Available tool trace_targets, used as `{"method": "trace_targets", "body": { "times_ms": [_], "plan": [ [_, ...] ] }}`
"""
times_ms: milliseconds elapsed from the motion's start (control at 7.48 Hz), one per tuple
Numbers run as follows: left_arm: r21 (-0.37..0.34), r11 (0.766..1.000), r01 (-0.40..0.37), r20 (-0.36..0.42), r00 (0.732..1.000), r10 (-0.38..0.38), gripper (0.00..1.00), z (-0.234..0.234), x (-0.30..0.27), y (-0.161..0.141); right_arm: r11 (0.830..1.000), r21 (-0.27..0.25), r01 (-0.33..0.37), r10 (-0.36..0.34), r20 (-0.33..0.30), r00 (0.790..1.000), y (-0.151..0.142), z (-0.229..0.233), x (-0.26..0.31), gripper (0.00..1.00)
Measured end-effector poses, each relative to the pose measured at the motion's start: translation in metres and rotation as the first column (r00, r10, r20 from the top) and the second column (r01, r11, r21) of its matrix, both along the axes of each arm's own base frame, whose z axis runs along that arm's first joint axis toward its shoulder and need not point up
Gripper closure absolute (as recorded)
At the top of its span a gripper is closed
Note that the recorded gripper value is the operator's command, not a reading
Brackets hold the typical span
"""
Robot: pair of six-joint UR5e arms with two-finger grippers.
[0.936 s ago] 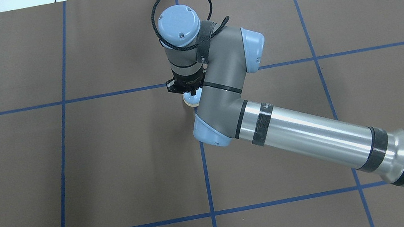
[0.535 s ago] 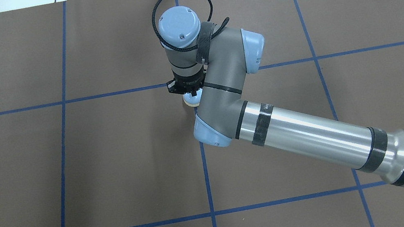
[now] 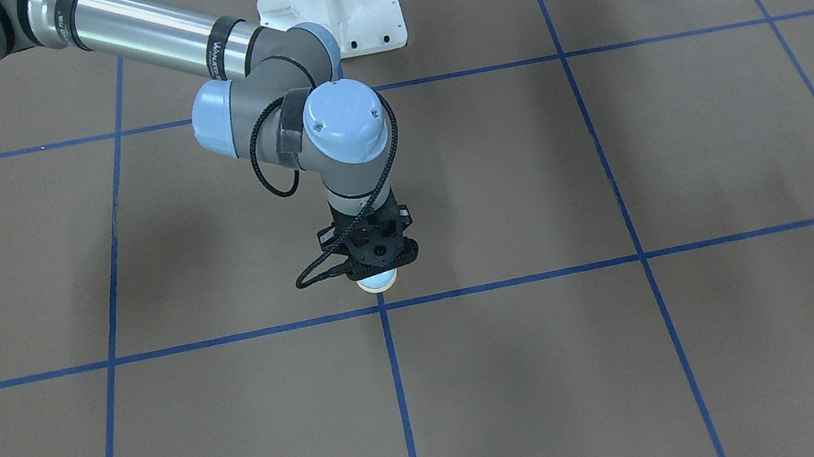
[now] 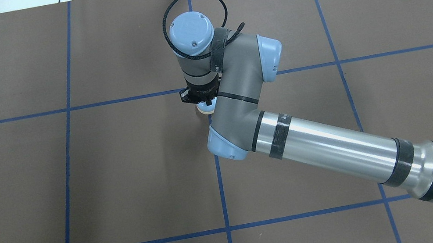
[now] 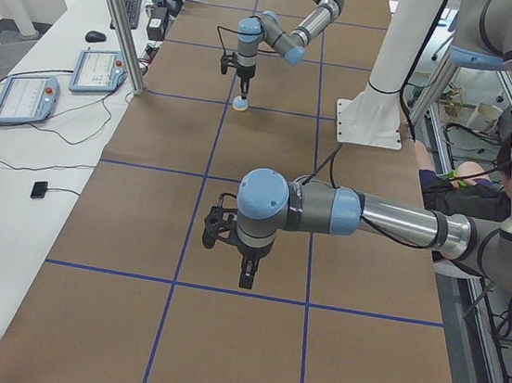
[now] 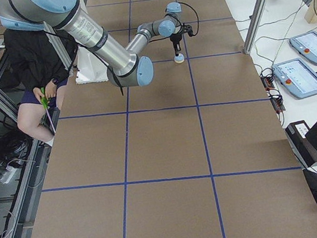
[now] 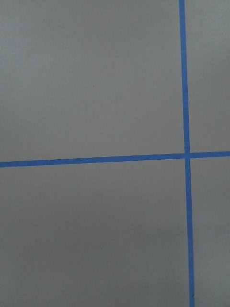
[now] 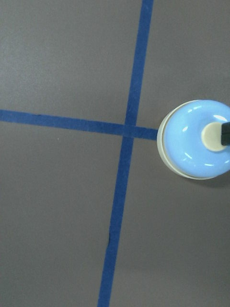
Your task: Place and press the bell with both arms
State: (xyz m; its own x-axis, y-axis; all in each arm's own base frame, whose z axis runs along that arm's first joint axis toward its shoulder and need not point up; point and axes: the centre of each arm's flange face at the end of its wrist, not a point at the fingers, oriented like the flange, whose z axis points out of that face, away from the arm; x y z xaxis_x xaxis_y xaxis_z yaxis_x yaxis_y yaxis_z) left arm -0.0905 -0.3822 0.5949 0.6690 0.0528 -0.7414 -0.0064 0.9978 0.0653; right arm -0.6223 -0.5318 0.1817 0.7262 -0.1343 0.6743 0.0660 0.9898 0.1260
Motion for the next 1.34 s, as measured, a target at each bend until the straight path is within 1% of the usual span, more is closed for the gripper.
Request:
{"method": "trace_targets", "body": {
  "times_ms": [134, 267, 401, 535, 669, 802, 1070, 1203, 1337],
  "plan": [
    [0.000, 1.000, 0.000, 0.000, 1.000, 0.000, 0.00, 0.000, 0.000, 0.000, 1.000, 0.002, -0.001, 0.001, 0.004, 1.000, 0.000, -0.003, 0.001, 1.00],
    [0.000, 1.000, 0.000, 0.000, 1.000, 0.000, 0.00, 0.000, 0.000, 0.000, 1.000, 0.008, -0.005, 0.005, 0.017, 1.000, -0.002, -0.011, 0.004, 0.93],
    [0.000, 1.000, 0.000, -0.001, 1.000, 0.000, 0.00, 0.000, 0.000, 0.000, 1.000, 0.016, -0.014, 0.013, 0.032, 0.999, -0.007, -0.020, 0.012, 0.59],
    [-0.002, 1.000, 0.002, -0.002, 1.000, -0.002, 0.00, 0.000, 0.000, -0.001, 0.999, 0.021, -0.031, 0.030, 0.046, 0.998, -0.016, -0.028, 0.024, 0.43],
    [-0.008, 1.000, 0.012, -0.007, 1.000, -0.012, 0.00, -0.001, 0.001, -0.001, 0.998, 0.022, -0.054, 0.053, 0.057, 0.997, -0.028, -0.033, 0.042, 0.25],
    [-0.016, 0.999, 0.039, -0.016, 0.999, -0.039, 0.00, -0.002, 0.002, -0.003, 0.997, 0.012, -0.080, 0.079, 0.069, 0.995, -0.044, -0.033, 0.066, 0.02],
    [-0.026, 0.995, 0.098, -0.026, 0.995, -0.099, 0.00, -0.005, 0.003, -0.009, 0.993, -0.018, -0.119, 0.120, 0.093, 0.988, -0.077, -0.007, 0.139, 0.01],
    [-0.015, 0.994, 0.111, -0.019, 0.994, -0.111, 0.00, -0.004, 0.004, -0.013, 0.992, -0.015, -0.121, 0.122, 0.102, 0.987, -0.088, 0.016, 0.182, 0.01],
    [0.009, 0.994, 0.113, 0.012, 0.993, -0.113, 0.00, -0.001, 0.004, -0.017, 0.994, 0.000, -0.109, 0.108, 0.110, 0.988, -0.098, 0.045, 0.232, 0.01]
  ]
}}
